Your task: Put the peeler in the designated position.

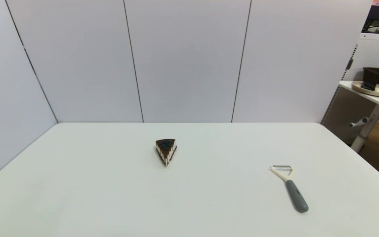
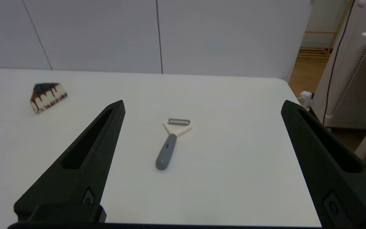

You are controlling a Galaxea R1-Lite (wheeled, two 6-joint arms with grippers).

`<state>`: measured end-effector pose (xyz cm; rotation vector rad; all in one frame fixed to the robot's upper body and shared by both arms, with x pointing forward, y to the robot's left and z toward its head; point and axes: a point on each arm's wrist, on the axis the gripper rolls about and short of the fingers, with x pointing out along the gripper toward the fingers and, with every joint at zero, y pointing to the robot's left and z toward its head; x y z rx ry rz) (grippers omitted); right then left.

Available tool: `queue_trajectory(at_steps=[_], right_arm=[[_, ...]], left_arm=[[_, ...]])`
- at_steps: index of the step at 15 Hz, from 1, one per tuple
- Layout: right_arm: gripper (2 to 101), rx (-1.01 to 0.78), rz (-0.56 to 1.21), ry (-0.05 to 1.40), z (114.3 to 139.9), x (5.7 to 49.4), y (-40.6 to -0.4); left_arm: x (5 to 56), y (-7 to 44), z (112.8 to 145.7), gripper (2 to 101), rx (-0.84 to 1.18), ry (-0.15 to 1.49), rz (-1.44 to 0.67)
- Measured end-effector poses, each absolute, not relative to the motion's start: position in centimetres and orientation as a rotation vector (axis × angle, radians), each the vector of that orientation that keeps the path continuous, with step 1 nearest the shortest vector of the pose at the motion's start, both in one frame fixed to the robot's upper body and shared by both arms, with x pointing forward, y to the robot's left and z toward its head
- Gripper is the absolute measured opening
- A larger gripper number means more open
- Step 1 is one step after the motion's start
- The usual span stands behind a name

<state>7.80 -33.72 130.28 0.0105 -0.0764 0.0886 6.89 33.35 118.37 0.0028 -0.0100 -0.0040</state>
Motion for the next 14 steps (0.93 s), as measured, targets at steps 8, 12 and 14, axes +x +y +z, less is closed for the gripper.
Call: queue_trajectory(at_steps=[8,12,14], right_arm=[[97.3,-0.005,0.332,0.013,145.5,13.6,-32.5],[97.3,-0.040,0.489,0.261,146.6,18.1,-31.1],[97.3,-0.072,0.512,0.448,145.6,19.7,-30.7]], left_arm=[[6.9,33.3,118.4,97.9,0.003,-0.010,-0.004],[6.9,33.3,118.4,97.9,0.003,-0.011,-0.005],[6.9,33.3,118.4,97.9,0.003,-0.009,-0.005]])
